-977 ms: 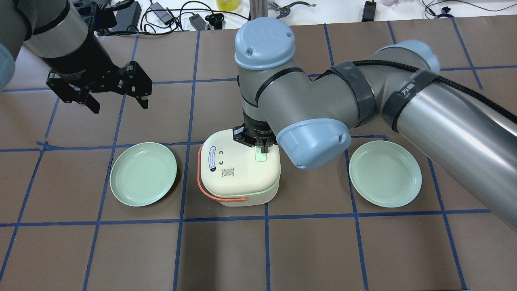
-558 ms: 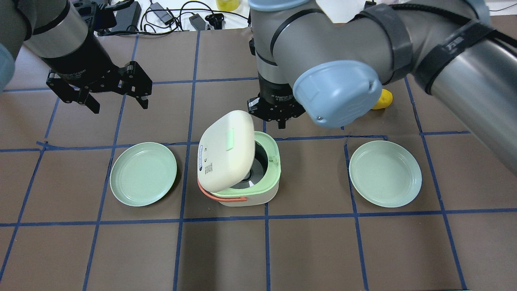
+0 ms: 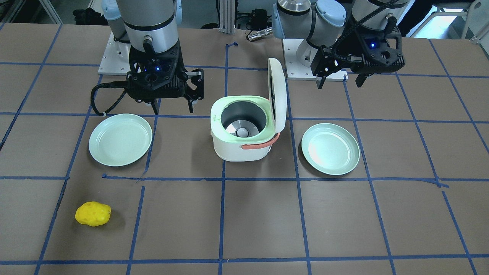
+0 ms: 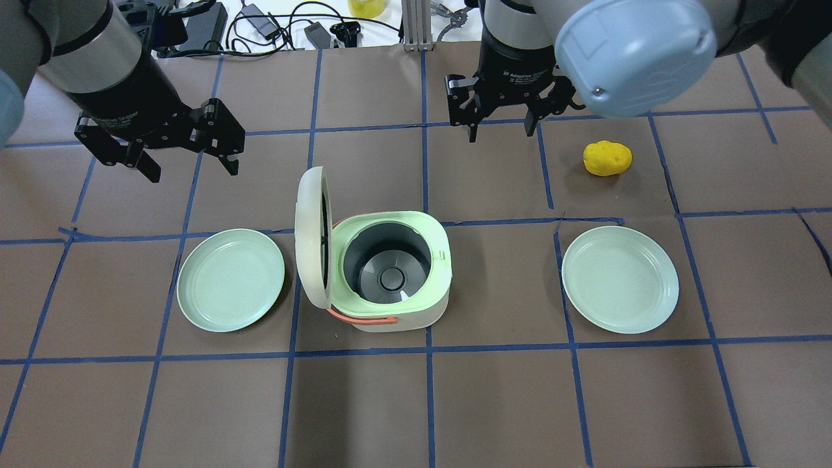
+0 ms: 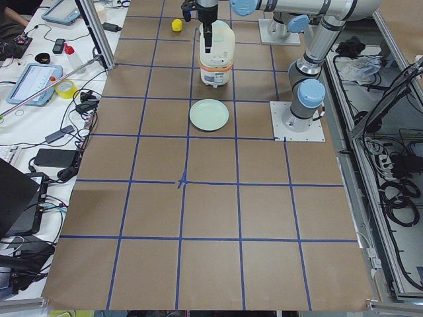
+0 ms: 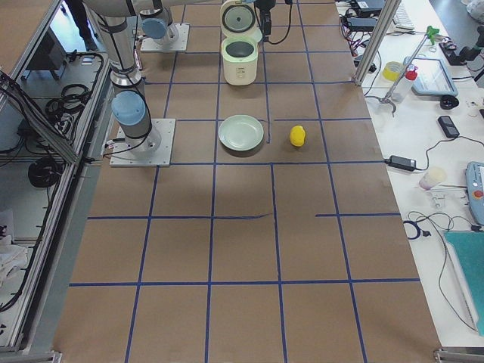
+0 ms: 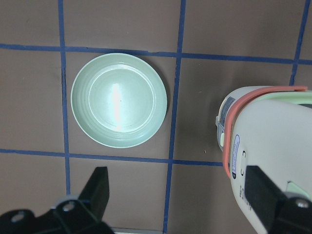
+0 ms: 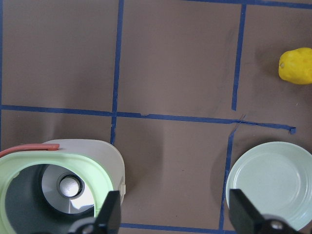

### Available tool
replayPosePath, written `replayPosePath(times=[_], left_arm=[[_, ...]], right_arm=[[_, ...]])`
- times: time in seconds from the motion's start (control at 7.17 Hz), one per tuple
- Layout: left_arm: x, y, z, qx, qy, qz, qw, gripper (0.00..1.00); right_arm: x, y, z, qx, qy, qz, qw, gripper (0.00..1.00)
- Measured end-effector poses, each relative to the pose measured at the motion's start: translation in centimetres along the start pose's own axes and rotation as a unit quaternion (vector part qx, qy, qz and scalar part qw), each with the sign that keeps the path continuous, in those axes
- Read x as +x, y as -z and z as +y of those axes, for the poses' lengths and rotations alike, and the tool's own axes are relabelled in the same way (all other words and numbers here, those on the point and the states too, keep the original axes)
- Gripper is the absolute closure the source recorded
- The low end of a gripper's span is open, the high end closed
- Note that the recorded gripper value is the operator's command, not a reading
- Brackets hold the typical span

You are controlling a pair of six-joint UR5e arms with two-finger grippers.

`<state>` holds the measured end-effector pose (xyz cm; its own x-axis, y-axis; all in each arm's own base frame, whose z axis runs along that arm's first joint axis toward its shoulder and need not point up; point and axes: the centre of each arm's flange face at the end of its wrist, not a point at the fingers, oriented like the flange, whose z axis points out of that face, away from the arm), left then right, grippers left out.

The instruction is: Press rice cooker button

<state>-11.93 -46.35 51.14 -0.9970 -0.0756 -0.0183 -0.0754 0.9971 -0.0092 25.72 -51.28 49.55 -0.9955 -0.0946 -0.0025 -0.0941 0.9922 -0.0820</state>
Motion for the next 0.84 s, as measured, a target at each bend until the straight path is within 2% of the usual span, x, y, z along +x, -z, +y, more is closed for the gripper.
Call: replayPosePath(times=[0.42,0.84], left_arm=[[0.0,0.0,0.0,0.000,0.000,0.000,1.0000,0.00],[0.0,0.0,0.0,0.000,0.000,0.000,1.0000,0.00]], right_arm=[[3.7,0.5,-1.5,0.009,0.048,0.001,0.9988,0.00],[7.3,0.8,-2.4,0.011,0.049,0.006,0.9987,0.00]])
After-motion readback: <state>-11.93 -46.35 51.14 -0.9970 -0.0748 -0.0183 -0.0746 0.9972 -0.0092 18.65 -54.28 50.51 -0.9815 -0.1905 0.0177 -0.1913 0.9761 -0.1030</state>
